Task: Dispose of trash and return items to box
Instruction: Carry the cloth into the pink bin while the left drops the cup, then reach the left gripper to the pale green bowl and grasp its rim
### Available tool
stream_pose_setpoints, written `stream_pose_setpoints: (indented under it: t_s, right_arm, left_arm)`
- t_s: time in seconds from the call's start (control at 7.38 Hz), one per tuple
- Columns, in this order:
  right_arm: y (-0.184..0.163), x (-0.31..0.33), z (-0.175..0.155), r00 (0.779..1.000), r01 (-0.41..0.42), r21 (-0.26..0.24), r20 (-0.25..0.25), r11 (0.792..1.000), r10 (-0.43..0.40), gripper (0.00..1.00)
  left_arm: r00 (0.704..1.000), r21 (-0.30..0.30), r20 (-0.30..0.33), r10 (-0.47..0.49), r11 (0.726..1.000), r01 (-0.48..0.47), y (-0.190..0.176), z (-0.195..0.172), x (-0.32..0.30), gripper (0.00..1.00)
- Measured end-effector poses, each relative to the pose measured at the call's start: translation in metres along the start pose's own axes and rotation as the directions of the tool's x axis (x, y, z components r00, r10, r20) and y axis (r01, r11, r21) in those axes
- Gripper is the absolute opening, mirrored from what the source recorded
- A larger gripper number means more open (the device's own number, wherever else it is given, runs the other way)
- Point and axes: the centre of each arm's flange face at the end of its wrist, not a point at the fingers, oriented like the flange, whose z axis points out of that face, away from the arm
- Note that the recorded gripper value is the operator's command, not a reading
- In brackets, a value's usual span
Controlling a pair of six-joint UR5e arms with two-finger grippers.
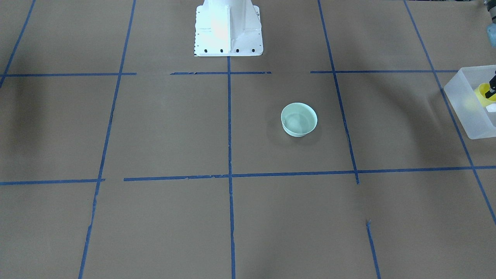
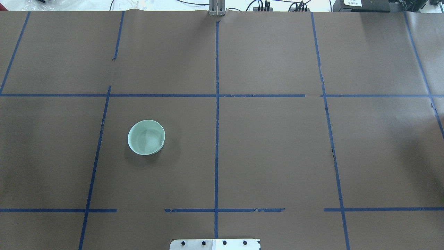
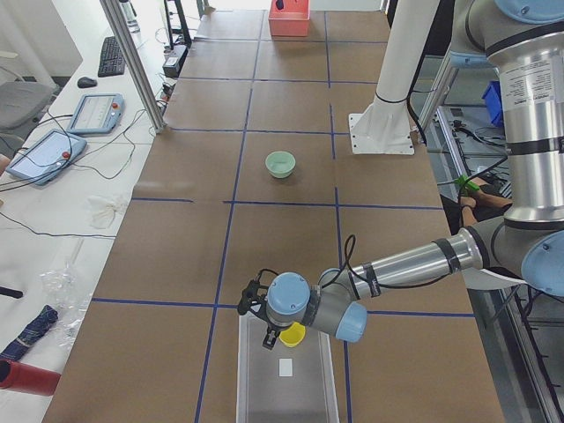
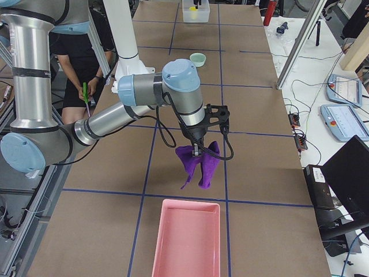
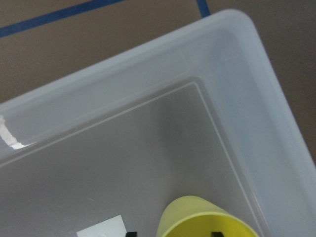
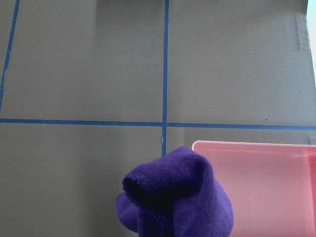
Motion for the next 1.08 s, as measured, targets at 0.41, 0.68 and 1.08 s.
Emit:
stream_pose_setpoints:
  t_s: [0.41,0.68,1.08]
  right_arm:
    - [0.003,0.032,0.001,1.0,0.025,-0.004,-0.016,1.0,-0.025,0.0]
    - [0.008,0.065,0.008,0.998,0.052,-0.028,-0.044,0.998,-0.053,0.0]
    - [0.014,0.129,0.059,0.992,0.101,-0.086,-0.061,0.991,-0.106,0.0]
  left_arm:
    - [0.996,0.035,0.081,-0.034,0.999,0.031,-0.077,-0.069,0.061,1.0]
    - [0.99,0.082,0.06,-0.126,0.989,0.121,-0.111,-0.089,0.11,1.0]
    - [0.968,0.066,-0.063,-0.243,0.967,0.247,-0.171,-0.069,0.23,1.0]
